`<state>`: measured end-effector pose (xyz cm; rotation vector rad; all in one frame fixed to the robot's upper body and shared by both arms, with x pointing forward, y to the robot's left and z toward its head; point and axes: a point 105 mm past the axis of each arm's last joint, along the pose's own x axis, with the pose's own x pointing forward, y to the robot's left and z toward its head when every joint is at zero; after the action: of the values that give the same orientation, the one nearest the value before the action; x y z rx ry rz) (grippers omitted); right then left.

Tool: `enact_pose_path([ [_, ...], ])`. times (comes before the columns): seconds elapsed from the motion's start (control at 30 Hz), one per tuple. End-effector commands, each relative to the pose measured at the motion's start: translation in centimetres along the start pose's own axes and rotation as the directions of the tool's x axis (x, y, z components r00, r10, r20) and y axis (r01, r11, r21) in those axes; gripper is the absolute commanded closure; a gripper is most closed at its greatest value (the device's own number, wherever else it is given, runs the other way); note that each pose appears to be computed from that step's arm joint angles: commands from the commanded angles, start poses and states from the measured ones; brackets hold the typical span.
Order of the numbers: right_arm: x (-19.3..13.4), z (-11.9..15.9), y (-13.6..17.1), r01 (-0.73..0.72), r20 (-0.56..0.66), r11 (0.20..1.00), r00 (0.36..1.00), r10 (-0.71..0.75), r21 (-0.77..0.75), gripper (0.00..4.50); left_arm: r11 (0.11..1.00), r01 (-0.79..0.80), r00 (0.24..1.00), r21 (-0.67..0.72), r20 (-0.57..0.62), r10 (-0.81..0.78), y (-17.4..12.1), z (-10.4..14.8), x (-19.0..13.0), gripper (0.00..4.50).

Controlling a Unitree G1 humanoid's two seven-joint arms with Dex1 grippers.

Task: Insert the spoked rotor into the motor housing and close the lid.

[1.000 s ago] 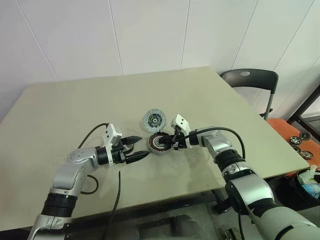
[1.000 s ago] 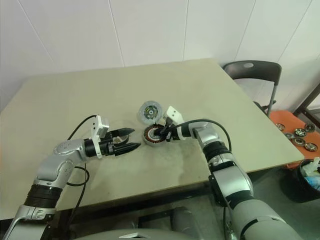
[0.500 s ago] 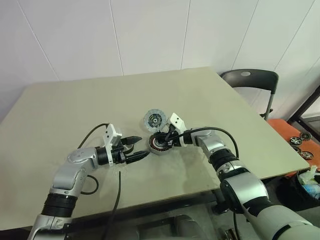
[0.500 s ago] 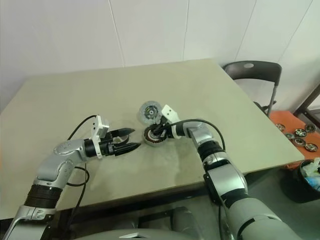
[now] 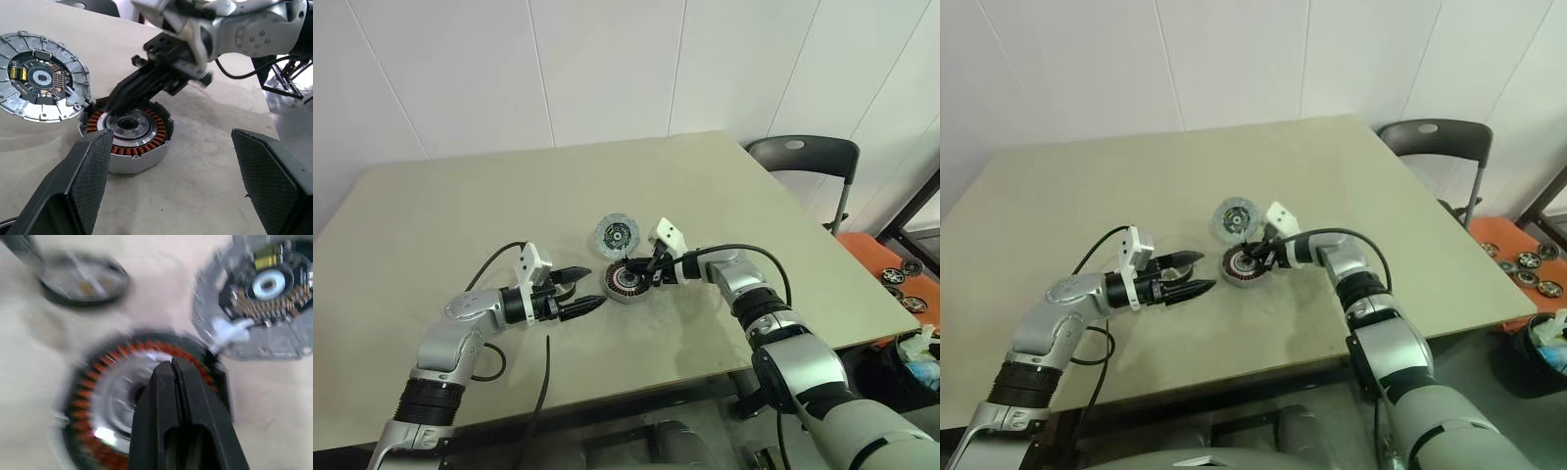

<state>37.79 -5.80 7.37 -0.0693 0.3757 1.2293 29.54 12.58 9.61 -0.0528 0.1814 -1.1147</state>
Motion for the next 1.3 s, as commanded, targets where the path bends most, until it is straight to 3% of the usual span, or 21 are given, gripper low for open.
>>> enact_pose_path([
  [0.03, -1.1, 5.8, 1.8, -0.140, 0.185, 0.990, 0.973, 0.140, -0.012, 4.47, 0.999, 0.009, 0.999, 0.044, 0.046, -0.011, -0.1, 1.7, 0.0, 0.38],
  [0.13, -1.1, 5.9, 2.5, -0.157, 0.179, 0.988, 0.971, 0.156, -0.010, 4.47, 0.999, 0.013, 0.999, 0.044, 0.041, -0.014, -0.2, 1.6, 0.1, 0.38],
  [0.43, 0.2, 0.9, 1.9, -0.043, -0.042, 0.992, 0.998, 0.039, -0.118, 4.47, 0.999, 0.024, 0.999, 0.043, 0.036, -0.026, -0.2, 1.5, 0.4, 0.38],
  [0.63, 0.6, -1.0, 1.1, 0.018, -0.104, 0.985, 0.994, -0.037, -0.173, 4.47, 0.999, 0.025, 0.999, 0.042, 0.039, -0.027, -0.3, 1.5, 0.4, 0.38],
  [0.87, 1.2, -0.9, 0.3, 0.086, -0.087, 0.969, 0.990, -0.109, -0.234, 4.47, 0.998, 0.041, 0.998, 0.040, 0.055, -0.043, -0.7, 1.9, 0.8, 0.38],
  [1.3, 0.7, -1.9, 0.0, 0.071, -0.110, 0.974, 0.989, -0.096, -0.213, 4.47, 0.998, 0.044, 0.998, 0.035, 0.048, -0.045, -0.7, 1.7, 0.7, 0.38],
])
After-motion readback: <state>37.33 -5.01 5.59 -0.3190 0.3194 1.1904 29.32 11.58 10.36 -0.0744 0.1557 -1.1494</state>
